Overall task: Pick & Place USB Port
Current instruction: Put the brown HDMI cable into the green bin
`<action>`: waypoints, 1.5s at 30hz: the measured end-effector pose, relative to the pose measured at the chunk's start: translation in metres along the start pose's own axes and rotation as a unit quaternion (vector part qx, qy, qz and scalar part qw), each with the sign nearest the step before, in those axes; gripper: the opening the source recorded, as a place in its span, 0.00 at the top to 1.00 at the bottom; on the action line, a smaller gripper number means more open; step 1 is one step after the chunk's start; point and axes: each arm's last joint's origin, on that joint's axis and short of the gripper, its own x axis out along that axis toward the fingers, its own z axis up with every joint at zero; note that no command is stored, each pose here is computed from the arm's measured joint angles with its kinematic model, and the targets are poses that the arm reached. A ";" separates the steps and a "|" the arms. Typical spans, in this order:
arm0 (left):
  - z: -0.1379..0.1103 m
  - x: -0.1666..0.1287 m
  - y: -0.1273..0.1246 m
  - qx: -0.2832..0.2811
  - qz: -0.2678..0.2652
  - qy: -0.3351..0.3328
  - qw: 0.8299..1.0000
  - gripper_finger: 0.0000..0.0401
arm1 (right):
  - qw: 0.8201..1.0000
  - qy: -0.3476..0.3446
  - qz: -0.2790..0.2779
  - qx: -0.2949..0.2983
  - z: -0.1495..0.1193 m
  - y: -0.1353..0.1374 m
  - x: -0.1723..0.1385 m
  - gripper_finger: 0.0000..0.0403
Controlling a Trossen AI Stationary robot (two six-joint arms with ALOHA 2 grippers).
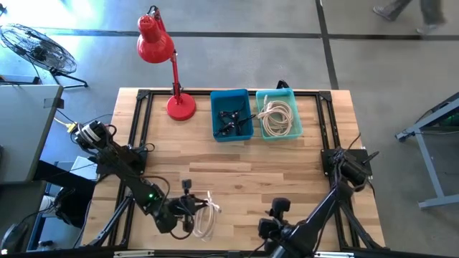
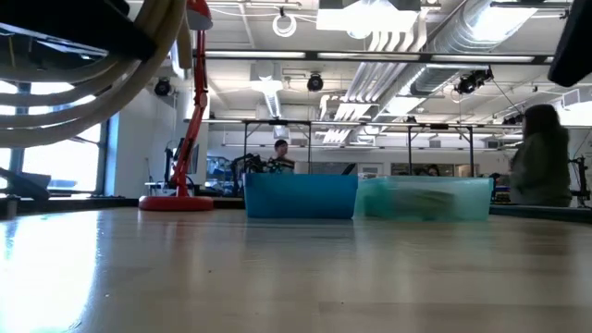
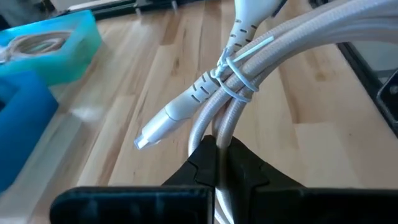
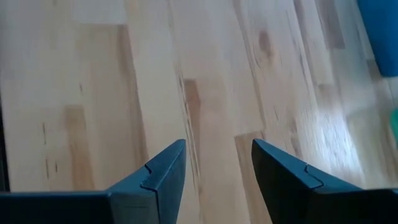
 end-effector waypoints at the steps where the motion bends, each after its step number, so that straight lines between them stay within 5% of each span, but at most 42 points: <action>1: 0.001 0.000 -0.001 0.002 -0.004 -0.003 1.000 0.98 | 1.000 -0.003 0.004 -0.004 0.002 0.000 0.001 0.56; 8: 0.002 0.001 0.000 0.006 -0.008 -0.003 1.000 0.97 | 0.998 -0.055 0.005 -0.014 0.015 0.001 0.006 0.56; 17: 0.003 0.001 -0.001 0.017 -0.013 -0.005 1.000 0.98 | 0.973 -0.184 -0.007 -0.139 0.036 0.016 0.001 0.56; 20: 0.006 0.001 -0.002 0.018 -0.020 -0.015 1.000 0.98 | 0.947 -0.238 -0.017 -0.218 0.044 0.025 -0.006 0.56; 25: 0.017 0.004 -0.004 0.016 -0.067 -0.044 0.997 0.98 | 0.876 -0.305 -0.029 -0.372 0.050 0.040 -0.023 0.56; 29: 0.027 0.010 -0.001 0.017 -0.118 -0.066 0.991 0.98 | 0.845 -0.336 -0.062 -0.411 0.054 0.044 -0.031 0.56; 38: 0.026 0.036 0.011 0.011 -0.137 -0.057 0.989 0.98 | 0.830 -0.371 -0.088 -0.407 0.065 0.045 -0.038 0.56; 45: 0.022 0.059 0.014 -0.005 -0.170 -0.068 0.983 0.98 | 0.848 -0.371 -0.057 -0.374 0.074 0.039 -0.030 0.56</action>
